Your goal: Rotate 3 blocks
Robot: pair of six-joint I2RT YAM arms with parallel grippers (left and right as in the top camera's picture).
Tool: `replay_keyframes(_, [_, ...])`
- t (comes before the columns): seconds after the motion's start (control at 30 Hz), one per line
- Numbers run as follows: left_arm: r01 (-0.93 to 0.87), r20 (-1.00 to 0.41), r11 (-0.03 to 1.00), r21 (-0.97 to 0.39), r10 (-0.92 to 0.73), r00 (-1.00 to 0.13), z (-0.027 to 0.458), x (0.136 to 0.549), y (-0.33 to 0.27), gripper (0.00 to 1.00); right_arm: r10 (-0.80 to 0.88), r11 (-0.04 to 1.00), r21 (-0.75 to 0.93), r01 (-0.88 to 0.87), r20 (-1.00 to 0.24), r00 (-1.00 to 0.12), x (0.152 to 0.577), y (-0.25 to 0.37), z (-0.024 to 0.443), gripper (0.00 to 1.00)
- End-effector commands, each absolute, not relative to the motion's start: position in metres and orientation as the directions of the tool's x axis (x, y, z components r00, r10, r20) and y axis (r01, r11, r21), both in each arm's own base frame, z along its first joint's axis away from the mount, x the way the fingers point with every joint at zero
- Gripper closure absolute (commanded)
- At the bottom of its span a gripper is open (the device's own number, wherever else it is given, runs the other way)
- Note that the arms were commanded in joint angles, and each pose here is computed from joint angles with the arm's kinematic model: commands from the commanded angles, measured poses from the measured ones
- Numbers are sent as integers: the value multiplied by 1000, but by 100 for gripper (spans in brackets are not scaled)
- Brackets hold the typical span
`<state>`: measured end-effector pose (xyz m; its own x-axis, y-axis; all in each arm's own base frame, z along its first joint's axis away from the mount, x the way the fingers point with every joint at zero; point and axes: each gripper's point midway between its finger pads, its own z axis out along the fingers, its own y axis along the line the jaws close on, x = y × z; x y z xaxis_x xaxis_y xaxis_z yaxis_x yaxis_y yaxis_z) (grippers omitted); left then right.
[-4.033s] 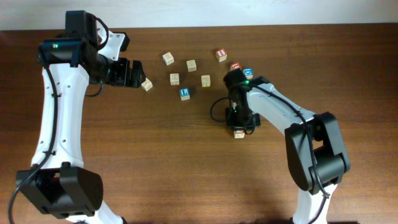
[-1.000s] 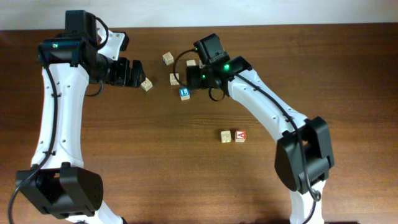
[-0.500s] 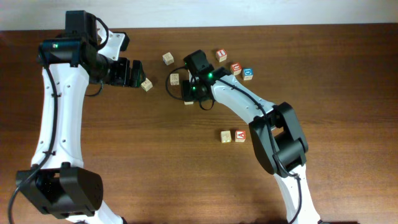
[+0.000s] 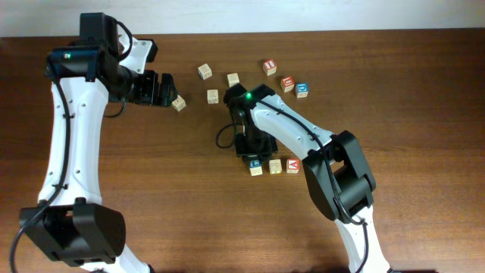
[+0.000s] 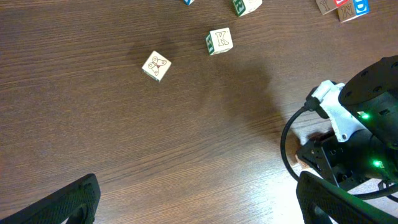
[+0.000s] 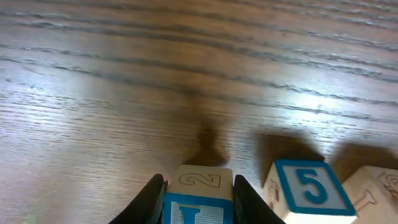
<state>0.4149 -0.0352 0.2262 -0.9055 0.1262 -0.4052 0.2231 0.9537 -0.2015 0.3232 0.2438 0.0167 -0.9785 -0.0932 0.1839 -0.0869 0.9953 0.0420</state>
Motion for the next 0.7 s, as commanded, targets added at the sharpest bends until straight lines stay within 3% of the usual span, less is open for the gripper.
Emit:
replay_keyframes(0.0, [227, -422, 951, -209, 122, -899, 232, 417, -37, 1, -103, 994, -25, -108, 156, -982, 325, 232, 21, 67])
replay_keyframes(0.1, [227, -422, 951, -209, 122, -899, 232, 417, -37, 1, -102, 994, -27, -108, 161, -982, 324, 231, 22, 51])
replay_keyframes(0.2, [227, -421, 951, -209, 122, -899, 232, 417, -37, 1, -115, 993, -4, -117, 128, -985, 335, 239, 42, 48])
replay_keyframes(0.27, [227, -421, 951, -209, 122, -899, 232, 417, -37, 1, -140, 990, 29, -139, 67, -988, 350, 249, 81, 48])
replay_keyframes(0.33, [227, -422, 951, -209, 122, -899, 232, 417, -37, 1, -171, 982, 79, -174, -42, -984, 365, 258, 149, 48])
replay_keyframes(0.4, [227, -422, 951, -209, 122, -899, 232, 417, -37, 1, -229, 939, 198, -282, -254, -940, 371, 268, 244, 49])
replay_keyframes(0.53, [227, -421, 951, -209, 122, -899, 232, 417, -37, 1, -166, 907, 253, -336, -519, -838, 336, 221, 365, 49])
replay_keyframes(0.6, [227, -422, 951, -209, 122, -899, 232, 417, -37, 1, -123, 930, 220, -294, -568, -814, 314, 184, 390, 48])
replay_keyframes(0.67, [227, -422, 951, -209, 122, -899, 232, 417, -37, 1, -52, 962, 200, -183, -526, -849, 287, 134, 381, 48])
